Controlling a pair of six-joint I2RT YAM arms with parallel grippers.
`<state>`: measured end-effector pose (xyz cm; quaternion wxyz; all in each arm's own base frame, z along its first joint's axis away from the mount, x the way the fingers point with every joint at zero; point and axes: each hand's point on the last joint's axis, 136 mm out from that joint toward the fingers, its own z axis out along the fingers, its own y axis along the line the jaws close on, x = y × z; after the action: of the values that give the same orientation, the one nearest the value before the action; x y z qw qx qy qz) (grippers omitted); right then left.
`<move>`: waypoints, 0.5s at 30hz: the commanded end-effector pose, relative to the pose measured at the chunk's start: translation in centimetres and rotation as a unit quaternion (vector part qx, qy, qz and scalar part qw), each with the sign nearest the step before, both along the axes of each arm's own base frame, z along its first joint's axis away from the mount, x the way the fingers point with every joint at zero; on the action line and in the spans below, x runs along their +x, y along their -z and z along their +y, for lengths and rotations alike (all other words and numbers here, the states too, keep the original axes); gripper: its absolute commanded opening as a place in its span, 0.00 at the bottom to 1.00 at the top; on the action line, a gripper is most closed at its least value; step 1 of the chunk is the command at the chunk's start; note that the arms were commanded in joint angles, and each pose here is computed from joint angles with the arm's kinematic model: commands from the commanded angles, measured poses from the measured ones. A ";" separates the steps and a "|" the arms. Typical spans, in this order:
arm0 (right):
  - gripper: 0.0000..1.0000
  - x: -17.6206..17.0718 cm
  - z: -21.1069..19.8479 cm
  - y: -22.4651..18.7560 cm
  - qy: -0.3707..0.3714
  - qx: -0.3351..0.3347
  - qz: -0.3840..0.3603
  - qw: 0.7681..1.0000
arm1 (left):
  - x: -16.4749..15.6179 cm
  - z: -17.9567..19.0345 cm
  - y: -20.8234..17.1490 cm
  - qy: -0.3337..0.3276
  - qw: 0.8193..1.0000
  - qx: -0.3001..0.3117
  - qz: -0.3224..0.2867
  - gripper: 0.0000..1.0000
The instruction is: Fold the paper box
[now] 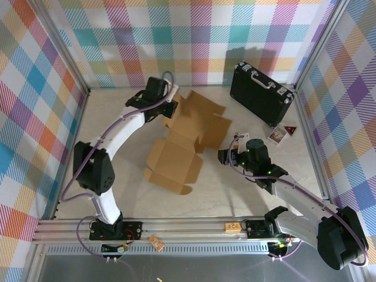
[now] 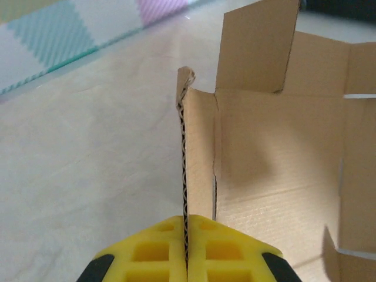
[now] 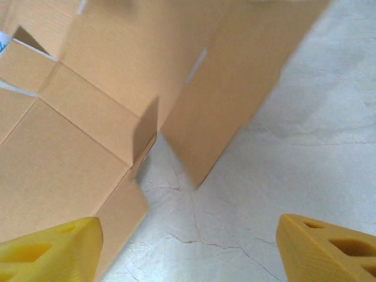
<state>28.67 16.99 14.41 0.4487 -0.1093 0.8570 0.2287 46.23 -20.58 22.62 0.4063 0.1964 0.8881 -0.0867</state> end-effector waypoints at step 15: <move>0.78 3.6 3.3 -10.1 -0.085 0.029 -0.010 0.996 | -8.0 4.0 -4.1 -0.095 0.960 -0.228 -0.133 0.00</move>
<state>32.60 18.45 22.84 0.4615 -0.1134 0.8403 0.2608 37.45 -15.65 22.30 0.4884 0.0231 0.8536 -0.1798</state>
